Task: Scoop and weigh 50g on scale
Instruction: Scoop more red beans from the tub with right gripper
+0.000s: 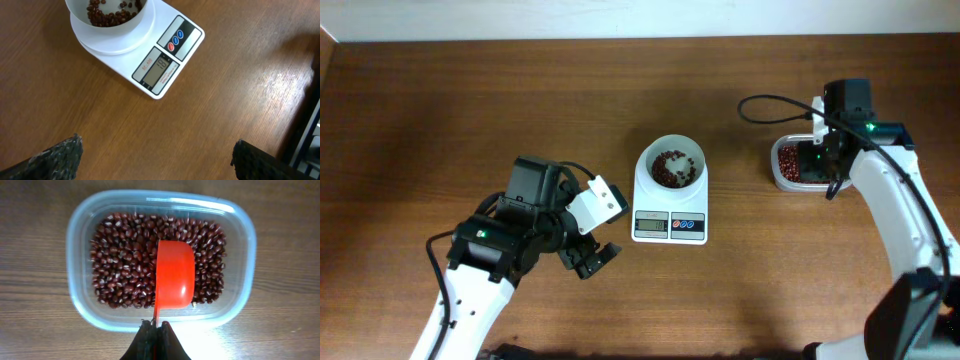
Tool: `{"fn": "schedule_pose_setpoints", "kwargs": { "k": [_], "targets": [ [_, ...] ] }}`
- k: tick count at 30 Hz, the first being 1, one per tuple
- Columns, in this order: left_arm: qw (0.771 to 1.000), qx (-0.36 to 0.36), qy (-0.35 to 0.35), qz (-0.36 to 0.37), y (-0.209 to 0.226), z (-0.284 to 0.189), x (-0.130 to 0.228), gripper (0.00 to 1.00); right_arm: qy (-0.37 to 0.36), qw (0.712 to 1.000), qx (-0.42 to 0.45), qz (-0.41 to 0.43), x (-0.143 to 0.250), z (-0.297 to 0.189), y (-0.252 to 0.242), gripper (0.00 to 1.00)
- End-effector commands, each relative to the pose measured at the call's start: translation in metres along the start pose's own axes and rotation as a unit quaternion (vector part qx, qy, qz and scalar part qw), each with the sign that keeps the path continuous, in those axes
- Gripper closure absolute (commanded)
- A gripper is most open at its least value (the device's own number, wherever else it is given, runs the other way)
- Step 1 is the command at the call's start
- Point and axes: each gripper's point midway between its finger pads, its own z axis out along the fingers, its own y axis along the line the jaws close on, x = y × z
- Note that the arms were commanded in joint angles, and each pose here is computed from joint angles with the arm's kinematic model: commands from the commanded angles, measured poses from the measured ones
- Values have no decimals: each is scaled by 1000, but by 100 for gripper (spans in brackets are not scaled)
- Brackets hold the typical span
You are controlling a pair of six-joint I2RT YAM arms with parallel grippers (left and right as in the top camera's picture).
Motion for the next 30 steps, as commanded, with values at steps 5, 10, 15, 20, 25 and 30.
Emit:
{"fn": "schedule_pose_setpoints", "kwargs": {
  "k": [5,10,15,20,25,30],
  "targets": [
    [1000,-2,-11,7,1,-4,-6,1,13,996,-85,-18,5,5,25,96],
    [1000,-1,-11,7,1,-4,-6,1,26,984,-173,25,8,18,31,96],
    [1000,-1,-11,7,1,-4,-6,1,11,967,-229,110,10,18,-5,96],
    [1000,-1,-11,7,1,-4,-6,1,-25,933,-319,165,10,4,-24,96],
    [1000,-2,-11,7,1,-4,-6,1,-29,916,-346,200,16,-3,-36,96],
    [1000,-1,-11,7,1,-4,-6,1,-56,891,-390,224,14,-16,-44,96]
  ]
}}
